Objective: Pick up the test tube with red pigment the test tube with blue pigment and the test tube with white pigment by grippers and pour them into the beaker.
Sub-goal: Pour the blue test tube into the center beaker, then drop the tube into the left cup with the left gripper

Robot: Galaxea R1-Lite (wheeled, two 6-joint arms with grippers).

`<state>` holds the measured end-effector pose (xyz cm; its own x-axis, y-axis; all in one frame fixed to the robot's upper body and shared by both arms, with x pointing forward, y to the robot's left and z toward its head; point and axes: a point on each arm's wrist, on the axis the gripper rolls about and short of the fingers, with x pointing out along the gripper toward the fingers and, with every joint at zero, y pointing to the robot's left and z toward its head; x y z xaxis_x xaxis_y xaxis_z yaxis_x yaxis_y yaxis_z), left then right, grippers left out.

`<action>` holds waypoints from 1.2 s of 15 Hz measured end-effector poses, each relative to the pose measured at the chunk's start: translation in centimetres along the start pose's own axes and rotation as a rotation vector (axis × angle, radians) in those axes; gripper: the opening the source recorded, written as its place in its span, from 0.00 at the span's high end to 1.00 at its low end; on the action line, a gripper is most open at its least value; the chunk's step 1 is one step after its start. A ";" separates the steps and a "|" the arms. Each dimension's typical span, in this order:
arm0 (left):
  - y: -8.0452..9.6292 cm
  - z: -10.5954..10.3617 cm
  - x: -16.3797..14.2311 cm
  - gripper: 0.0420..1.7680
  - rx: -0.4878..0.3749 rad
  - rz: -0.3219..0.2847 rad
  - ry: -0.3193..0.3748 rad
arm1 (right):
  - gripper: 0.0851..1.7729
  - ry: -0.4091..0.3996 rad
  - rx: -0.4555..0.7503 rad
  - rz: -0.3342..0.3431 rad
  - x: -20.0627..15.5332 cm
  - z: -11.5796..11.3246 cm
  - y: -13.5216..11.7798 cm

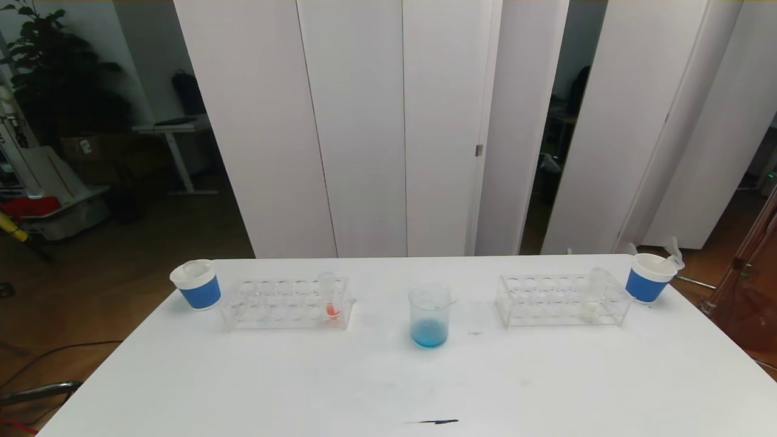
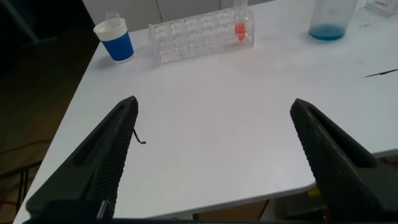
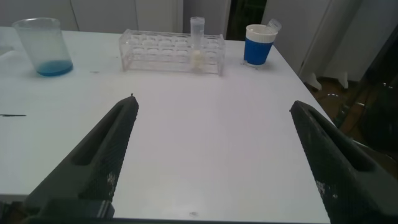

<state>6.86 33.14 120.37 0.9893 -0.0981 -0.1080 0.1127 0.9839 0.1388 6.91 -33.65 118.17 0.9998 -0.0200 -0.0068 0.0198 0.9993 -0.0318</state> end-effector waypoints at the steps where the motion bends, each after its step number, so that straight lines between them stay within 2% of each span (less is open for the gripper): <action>1: -0.1 -0.5 0.0 0.01 -0.001 0.003 -0.004 | 0.01 0.000 0.000 0.000 0.0 0.0 0.0; 4: -0.2 -1.7 -0.1 0.01 -0.011 0.034 -0.016 | 0.01 0.000 0.000 0.000 0.0 0.0 0.0; 9: -0.1 -1.8 -0.1 0.01 -0.101 0.097 -0.069 | 0.01 0.000 0.000 0.000 0.0 0.0 0.0; 12: -0.1 -1.9 0.2 0.01 -0.116 0.100 -0.114 | 0.01 0.000 0.000 0.000 0.0 0.0 0.0; 14: -0.1 -2.0 0.2 0.01 -0.147 0.101 -0.113 | 0.01 0.000 0.000 0.000 0.0 0.0 0.0; 18: -0.1 -2.0 0.2 0.01 -0.149 0.102 -0.112 | 0.01 0.000 0.000 0.000 0.0 0.0 0.0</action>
<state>6.88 33.35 118.35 0.9999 -0.0049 0.0100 0.0049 1.0000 -0.0042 6.91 -33.65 118.17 0.9998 -0.0196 -0.0068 0.0193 0.9993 -0.0322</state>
